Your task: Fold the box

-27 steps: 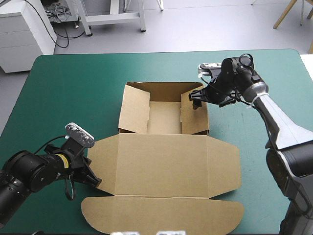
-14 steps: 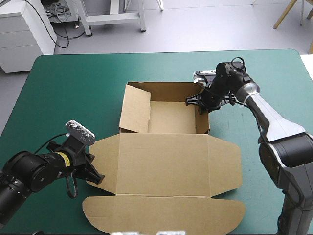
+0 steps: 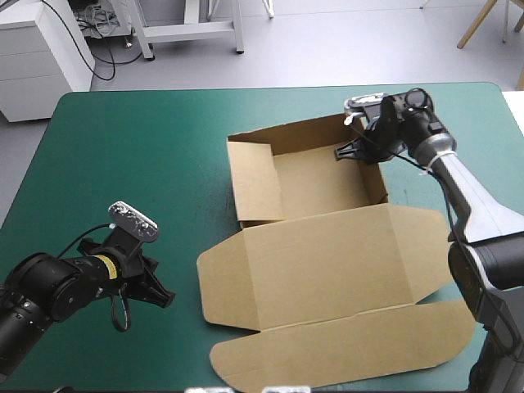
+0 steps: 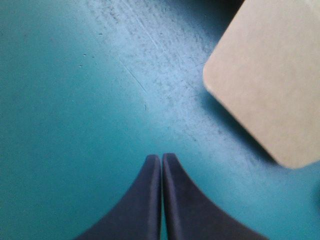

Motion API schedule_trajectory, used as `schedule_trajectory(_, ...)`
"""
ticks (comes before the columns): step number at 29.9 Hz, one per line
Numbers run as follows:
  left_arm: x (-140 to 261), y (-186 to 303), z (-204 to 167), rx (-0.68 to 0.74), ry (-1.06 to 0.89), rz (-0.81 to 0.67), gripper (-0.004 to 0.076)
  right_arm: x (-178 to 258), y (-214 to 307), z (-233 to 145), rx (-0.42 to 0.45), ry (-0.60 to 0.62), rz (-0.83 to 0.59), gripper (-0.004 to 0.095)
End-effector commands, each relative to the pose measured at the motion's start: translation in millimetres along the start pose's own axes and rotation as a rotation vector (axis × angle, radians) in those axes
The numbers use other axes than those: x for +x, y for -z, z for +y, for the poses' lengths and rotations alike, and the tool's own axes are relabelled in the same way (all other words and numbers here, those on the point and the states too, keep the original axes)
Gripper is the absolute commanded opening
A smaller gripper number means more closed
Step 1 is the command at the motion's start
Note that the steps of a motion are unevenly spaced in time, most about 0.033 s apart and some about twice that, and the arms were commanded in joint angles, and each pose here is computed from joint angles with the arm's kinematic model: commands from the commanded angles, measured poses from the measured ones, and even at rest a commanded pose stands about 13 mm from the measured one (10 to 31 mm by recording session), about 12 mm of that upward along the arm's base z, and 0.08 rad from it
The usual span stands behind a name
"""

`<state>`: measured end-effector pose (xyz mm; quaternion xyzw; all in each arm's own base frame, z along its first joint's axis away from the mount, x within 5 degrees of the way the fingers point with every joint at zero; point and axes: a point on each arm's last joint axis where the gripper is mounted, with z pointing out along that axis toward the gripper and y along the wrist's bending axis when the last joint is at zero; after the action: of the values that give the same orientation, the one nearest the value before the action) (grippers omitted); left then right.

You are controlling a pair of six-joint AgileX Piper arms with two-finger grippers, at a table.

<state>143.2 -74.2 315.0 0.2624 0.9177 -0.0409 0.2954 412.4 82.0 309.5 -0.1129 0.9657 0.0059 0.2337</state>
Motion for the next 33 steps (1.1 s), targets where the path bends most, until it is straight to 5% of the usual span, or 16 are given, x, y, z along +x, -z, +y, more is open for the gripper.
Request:
schedule_trajectory(1, -5.5, 8.7, 0.8, -0.010, -0.002, -0.051, -0.0010, -6.6, 64.2, -55.8, 0.139, -0.043, -0.184, -0.0019)
schedule_trajectory(13, -3.1, 9.0, 8.6, -0.097, -0.059, -0.021, -0.0010, 55.2, 94.7, -214.9, 0.343, -0.485, -0.175, -0.0019)
schedule_trajectory(23, -3.1, 9.1, 9.7, -0.110, -0.077, -0.020, -0.0010, 81.4, 81.5, -257.5, 0.364, -0.557, -0.128, 0.0010)
schedule_trajectory(27, -2.8, 9.1, 9.7, -0.110, -0.077, -0.016, -0.0010, 78.8, 78.5, -257.7, 0.347, -0.541, -0.148, 0.0228)
schedule_trajectory(33, -2.8, 9.1, 10.1, -0.113, -0.080, -0.016, -0.0010, 78.0, 78.5, -257.4, 0.342, -0.530, -0.153, 0.0857)
